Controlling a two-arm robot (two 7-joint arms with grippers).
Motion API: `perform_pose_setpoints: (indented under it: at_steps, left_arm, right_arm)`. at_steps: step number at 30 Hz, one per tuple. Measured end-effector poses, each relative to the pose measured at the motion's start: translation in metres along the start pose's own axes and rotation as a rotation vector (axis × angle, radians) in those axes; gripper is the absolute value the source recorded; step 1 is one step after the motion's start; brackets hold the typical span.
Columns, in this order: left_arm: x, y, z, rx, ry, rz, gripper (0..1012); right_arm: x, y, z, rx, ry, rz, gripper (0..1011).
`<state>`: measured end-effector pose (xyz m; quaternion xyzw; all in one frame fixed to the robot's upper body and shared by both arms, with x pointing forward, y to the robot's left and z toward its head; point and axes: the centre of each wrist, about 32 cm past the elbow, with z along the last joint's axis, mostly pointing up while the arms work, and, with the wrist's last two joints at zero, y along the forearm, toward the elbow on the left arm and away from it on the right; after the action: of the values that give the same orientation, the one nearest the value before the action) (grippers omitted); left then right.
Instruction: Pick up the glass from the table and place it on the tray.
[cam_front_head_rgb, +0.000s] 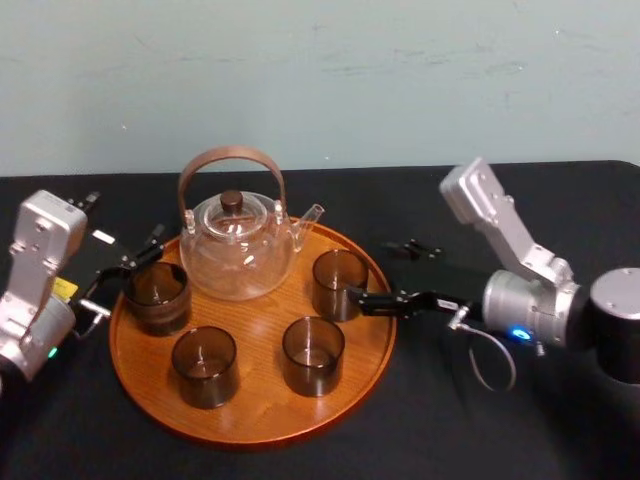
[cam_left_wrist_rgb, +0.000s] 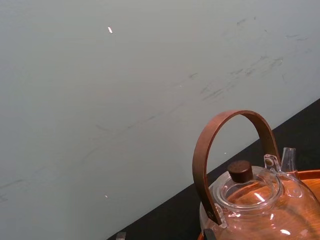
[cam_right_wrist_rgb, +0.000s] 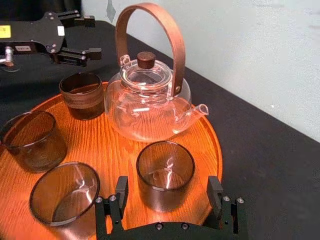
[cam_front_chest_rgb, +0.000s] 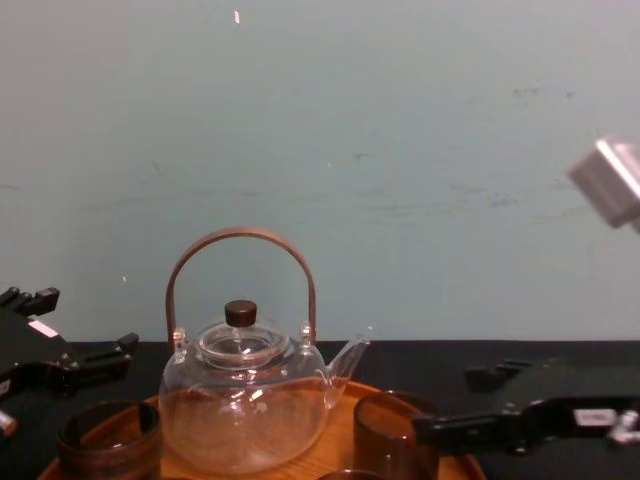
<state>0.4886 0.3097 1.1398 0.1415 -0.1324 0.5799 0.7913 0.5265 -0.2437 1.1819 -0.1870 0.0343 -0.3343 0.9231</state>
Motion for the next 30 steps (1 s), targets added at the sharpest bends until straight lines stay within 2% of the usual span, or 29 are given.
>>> perform_pose_setpoints:
  at_steps: [3,6,12,16,21,30]
  left_arm:
    - [0.0000,0.000,0.000,0.000,0.000,0.000,1001]
    - [0.0000,0.000,0.000,0.000,0.000,0.000,1001]
    - [0.0000,0.000,0.000,0.000,0.000,0.000,1001]
    - [0.0000,0.000,0.000,0.000,0.000,0.000,1001]
    - [0.0000,0.000,0.000,0.000,0.000,0.000,1001]
    - [0.0000,0.000,0.000,0.000,0.000,0.000,1001]
  right_arm:
    - [0.0005,-0.013,-0.001,0.009,-0.002,-0.003,1002]
    - [0.0013,-0.032,-0.002,0.045,-0.011,-0.007,1002]
    - [0.0012,-0.052,-0.003,0.102,-0.023,-0.025,1002]
    - [0.0012,-0.064,-0.002,0.140,-0.029,-0.065,1002]
    - [0.0004,-0.068,-0.003,0.180,-0.027,-0.133,1002]
    - [-0.0030,-0.062,-0.012,0.238,0.002,-0.301,1002]
